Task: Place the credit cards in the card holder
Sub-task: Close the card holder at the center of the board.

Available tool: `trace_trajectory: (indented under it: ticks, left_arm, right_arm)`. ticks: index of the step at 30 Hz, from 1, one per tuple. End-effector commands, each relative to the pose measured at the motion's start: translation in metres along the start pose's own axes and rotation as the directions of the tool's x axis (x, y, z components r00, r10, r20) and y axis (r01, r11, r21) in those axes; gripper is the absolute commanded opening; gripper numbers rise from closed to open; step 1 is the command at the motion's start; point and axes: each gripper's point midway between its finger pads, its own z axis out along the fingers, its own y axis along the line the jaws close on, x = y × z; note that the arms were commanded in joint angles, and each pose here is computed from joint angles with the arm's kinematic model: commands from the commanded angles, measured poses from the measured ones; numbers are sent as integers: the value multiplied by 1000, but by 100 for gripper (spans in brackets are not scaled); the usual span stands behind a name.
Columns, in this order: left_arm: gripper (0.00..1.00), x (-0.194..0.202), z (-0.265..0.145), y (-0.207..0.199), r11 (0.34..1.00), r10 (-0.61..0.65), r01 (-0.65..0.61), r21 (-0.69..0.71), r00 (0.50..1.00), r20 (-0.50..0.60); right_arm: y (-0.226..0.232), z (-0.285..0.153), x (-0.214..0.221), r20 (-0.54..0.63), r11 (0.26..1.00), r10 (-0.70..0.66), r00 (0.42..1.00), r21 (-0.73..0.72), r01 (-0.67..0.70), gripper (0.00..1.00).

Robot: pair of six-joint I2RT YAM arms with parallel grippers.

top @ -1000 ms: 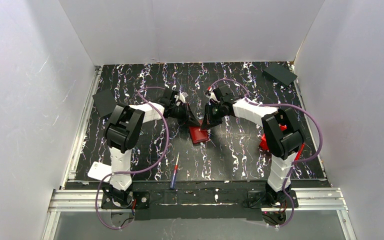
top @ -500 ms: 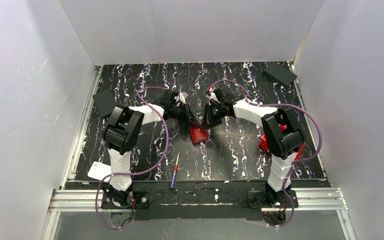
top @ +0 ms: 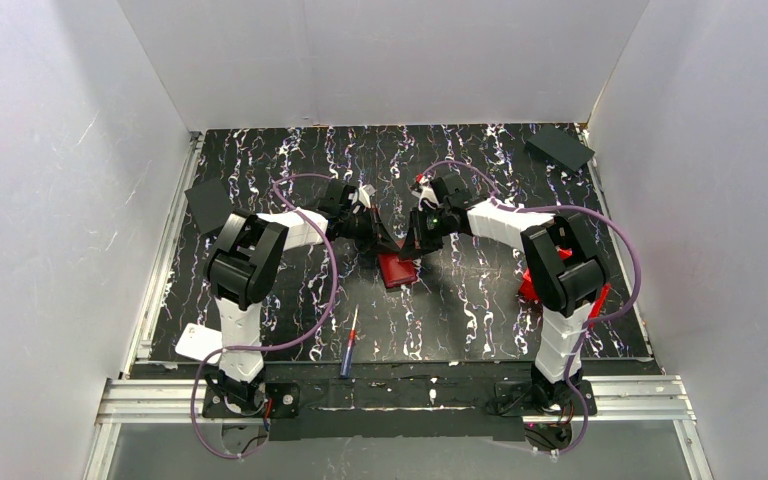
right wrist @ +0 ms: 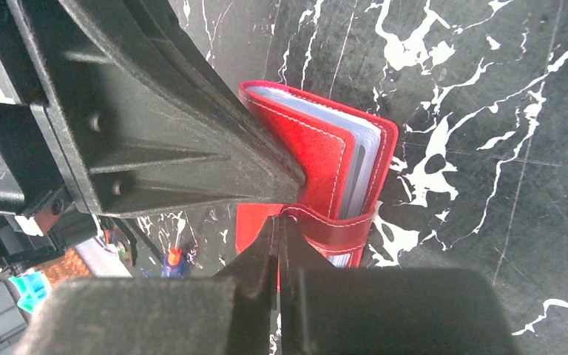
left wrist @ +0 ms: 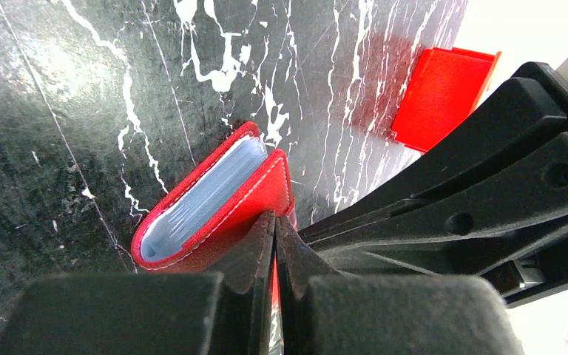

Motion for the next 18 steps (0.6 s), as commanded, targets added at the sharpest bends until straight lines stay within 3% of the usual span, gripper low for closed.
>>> trace_trajectory:
  ticks: [1,8,18]
  left_arm:
    - [0,34,9,55,980,-67,55,-193,996,-53]
    - [0,36,11,59,978,-73,60,-200,996,-60]
    - [0,37,12,61,977,-79,64,-202,995,-68]
  right_arm:
    - [2,19,16,-41,997,-57,998,-61,55,1]
    - [-8,25,22,-61,989,-135,989,-62,131,1]
    - [11,14,8,88,971,-186,979,-135,196,1]
